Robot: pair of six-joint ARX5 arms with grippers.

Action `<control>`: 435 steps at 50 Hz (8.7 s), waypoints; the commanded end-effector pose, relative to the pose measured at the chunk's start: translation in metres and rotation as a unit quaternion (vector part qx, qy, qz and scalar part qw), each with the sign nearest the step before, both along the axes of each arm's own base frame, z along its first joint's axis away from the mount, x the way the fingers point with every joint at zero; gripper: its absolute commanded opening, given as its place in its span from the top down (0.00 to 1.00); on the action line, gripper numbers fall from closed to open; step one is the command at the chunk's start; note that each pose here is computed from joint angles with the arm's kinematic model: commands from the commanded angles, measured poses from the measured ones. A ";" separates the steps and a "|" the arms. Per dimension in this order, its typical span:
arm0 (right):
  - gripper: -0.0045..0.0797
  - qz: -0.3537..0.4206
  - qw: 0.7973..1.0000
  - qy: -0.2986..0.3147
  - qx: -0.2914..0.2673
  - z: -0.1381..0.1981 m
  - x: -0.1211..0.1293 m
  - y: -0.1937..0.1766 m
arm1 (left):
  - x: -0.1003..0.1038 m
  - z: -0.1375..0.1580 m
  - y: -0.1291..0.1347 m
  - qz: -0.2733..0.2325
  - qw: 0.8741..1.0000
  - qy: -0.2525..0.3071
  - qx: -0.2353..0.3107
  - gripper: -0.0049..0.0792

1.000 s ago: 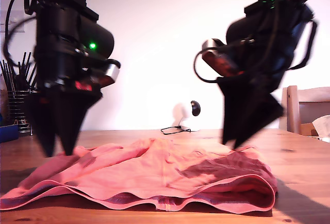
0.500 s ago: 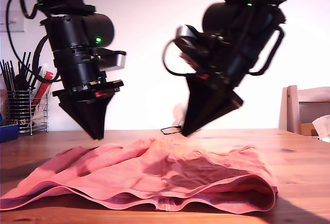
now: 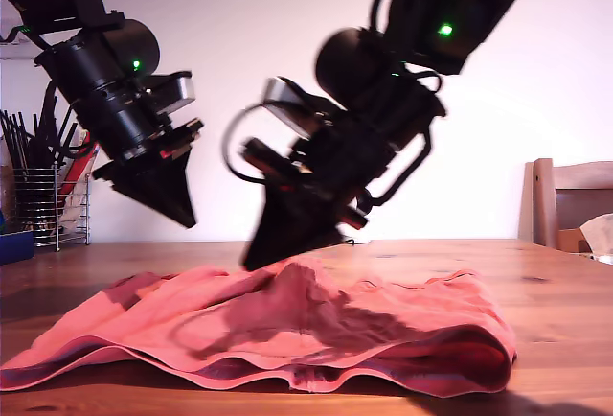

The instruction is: Fold the underwear in front of you. After folding it, place it to the left side.

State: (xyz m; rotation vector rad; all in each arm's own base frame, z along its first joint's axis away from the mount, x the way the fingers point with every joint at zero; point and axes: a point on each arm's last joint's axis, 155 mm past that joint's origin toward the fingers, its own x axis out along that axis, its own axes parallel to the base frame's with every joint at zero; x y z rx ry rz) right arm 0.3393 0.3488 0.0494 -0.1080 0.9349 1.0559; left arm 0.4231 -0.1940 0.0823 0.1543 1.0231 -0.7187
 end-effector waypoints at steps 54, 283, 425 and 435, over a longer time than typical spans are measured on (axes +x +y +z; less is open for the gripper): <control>0.96 0.020 0.997 0.055 -0.045 -0.061 -0.021 -0.006 | 0.023 -0.060 -0.002 0.004 1.000 0.020 -0.020 0.96; 0.96 0.072 0.989 0.106 -0.078 -0.074 -0.056 -0.021 | -0.140 -0.120 0.018 -0.049 0.948 0.311 0.043 0.72; 0.96 0.138 0.971 0.106 -0.165 -0.067 -0.128 0.003 | -0.028 -0.132 0.007 -0.067 0.962 -0.020 0.265 0.73; 0.96 0.148 0.971 0.097 -0.160 -0.066 -0.134 0.012 | -0.023 -0.128 -0.020 -0.085 0.968 -0.047 0.230 0.73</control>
